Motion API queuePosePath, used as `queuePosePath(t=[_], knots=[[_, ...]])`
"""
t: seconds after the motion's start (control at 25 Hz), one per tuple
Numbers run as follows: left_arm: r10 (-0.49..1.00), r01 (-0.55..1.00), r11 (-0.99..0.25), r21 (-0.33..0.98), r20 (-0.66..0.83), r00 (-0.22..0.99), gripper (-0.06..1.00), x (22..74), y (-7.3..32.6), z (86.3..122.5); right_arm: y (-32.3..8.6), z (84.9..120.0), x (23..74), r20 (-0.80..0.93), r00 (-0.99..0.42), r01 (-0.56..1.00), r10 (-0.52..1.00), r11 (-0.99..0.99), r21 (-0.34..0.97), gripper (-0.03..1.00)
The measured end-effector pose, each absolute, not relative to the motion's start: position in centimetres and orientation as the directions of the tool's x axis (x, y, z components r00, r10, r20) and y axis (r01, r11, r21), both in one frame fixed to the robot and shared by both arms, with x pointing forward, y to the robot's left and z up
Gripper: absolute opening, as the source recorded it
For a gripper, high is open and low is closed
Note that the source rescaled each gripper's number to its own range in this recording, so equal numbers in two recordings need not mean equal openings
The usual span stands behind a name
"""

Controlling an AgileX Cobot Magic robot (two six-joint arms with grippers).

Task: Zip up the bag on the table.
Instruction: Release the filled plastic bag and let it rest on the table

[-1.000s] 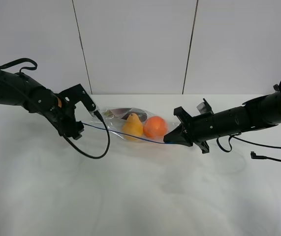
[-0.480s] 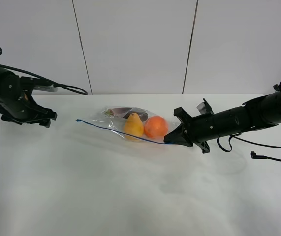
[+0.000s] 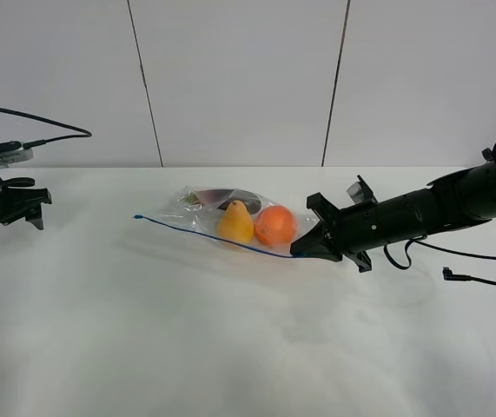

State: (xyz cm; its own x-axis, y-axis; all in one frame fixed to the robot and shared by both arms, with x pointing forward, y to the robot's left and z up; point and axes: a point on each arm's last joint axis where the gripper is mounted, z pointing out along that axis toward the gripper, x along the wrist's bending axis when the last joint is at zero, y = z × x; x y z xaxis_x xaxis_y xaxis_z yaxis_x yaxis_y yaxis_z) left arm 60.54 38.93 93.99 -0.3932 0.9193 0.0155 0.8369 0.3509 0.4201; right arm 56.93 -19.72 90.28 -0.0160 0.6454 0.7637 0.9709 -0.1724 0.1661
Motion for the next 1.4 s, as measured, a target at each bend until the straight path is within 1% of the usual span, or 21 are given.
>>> queuePosePath(t=[0.28,0.44,0.6,0.72,0.84,1.12,1.24,1.4], knots=[[0.95,0.887,0.271,0.375,0.048,-0.31,0.94,60.2,38.8,93.8,-19.8,90.2,56.9,0.76,-0.017,0.971,0.65,-0.172,0.169,0.0],[0.962,0.901,0.255,0.352,0.003,-0.273,0.94,60.1,38.2,93.7,-19.8,90.2,56.9,0.751,-0.025,0.972,0.66,-0.161,0.173,0.0],[0.974,0.897,0.223,0.382,-0.045,-0.222,0.94,60.1,37.2,95.1,-19.9,90.1,56.8,0.742,-0.03,0.973,0.67,-0.149,0.175,0.0],[0.978,0.877,0.204,0.436,-0.06,-0.198,0.94,59.9,36.3,97.4,-19.9,90.0,56.8,0.738,-0.032,0.973,0.674,-0.148,0.177,0.0],[0.986,0.845,0.164,0.508,-0.06,-0.155,0.94,59.2,35.0,100.5,-19.9,90.0,56.8,0.735,-0.028,0.974,0.677,-0.148,0.173,0.0],[0.998,0.75,0.002,0.662,-0.054,0.045,0.94,56.9,28.6,107.1,-20.0,89.9,56.7,0.727,-0.035,0.975,0.685,-0.135,0.174,0.0],[0.991,0.709,-0.053,0.703,-0.053,0.127,0.94,55.2,26.2,109.4,-20.0,89.9,56.7,0.725,-0.03,0.977,0.688,-0.134,0.168,0.0],[0.987,0.642,-0.06,0.765,-0.049,0.152,0.94,52.7,26.0,112.4,-20.0,89.8,56.7,0.722,-0.031,0.977,0.691,-0.13,0.167,0.0]])
